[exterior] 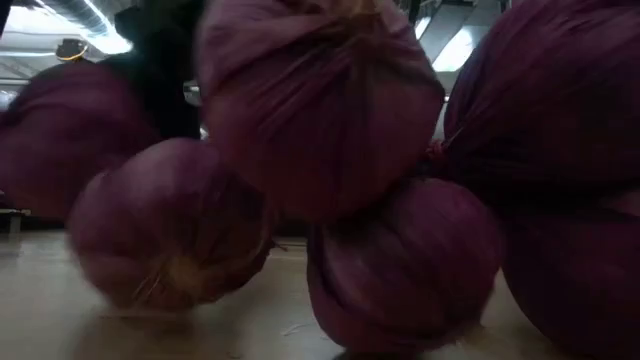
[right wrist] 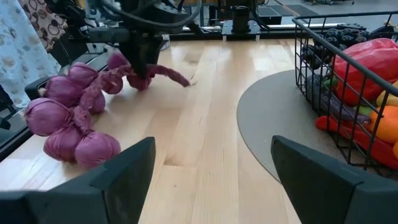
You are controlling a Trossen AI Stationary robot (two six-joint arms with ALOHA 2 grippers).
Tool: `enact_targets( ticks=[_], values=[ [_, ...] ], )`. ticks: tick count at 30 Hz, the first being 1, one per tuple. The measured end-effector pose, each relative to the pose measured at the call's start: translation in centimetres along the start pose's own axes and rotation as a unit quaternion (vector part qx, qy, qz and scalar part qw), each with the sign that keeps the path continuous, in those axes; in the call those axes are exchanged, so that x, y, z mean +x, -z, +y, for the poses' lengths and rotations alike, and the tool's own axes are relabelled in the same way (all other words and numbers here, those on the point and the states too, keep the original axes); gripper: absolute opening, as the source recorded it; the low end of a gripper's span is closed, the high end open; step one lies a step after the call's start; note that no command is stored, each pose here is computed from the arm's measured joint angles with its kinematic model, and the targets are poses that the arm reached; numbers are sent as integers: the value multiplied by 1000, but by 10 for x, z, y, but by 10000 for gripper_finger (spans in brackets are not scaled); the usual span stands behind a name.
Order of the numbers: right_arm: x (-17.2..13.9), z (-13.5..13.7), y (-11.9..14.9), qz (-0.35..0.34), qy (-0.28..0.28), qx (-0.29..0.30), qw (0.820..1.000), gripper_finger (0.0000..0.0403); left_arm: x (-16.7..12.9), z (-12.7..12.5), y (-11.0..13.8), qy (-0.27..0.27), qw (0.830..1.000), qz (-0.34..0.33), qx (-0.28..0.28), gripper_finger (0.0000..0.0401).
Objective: Build produce basket
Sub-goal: Put the purple garlic into the black wire basket
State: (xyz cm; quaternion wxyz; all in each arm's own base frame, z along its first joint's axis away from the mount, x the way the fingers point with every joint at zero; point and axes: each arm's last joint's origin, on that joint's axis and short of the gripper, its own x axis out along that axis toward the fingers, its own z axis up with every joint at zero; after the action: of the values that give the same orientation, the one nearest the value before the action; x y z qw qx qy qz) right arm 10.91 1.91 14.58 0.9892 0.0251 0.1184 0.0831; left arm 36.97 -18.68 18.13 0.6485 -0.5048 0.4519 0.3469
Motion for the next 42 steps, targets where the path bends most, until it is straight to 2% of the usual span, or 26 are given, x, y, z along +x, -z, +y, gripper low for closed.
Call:
enact_targets(
  ticks=[9, 13, 19, 24, 30, 34, 42],
  values=[
    [0, 0, 0, 0, 0, 0, 1000, 322, -1, 0, -5, 7, 998, -60, 33, 107],
    [0, 0, 0, 0, 0, 0, 1000, 322, -1, 0, -5, 7, 997, -65, 38, 81],
    [0, 0, 0, 0, 0, 0, 1000, 322, -1, 0, -5, 9, 996, -78, 42, 14],
    [0, 0, 0, 0, 0, -1, 1000, 322, -1, -1, -7, 13, 988, -120, 95, 16],
    [0, 0, 0, 0, 0, -2, 1000, 322, -4, -5, -17, 9, 965, -210, 155, 9],
    [0, 0, 0, 0, 0, -2, 1000, 322, -16, -19, -29, 13, 945, -260, 196, 9],
    [0, 0, 0, 0, 0, -2, 1000, 322, -77, -70, -60, 44, 892, -334, 302, 8]
  ],
)
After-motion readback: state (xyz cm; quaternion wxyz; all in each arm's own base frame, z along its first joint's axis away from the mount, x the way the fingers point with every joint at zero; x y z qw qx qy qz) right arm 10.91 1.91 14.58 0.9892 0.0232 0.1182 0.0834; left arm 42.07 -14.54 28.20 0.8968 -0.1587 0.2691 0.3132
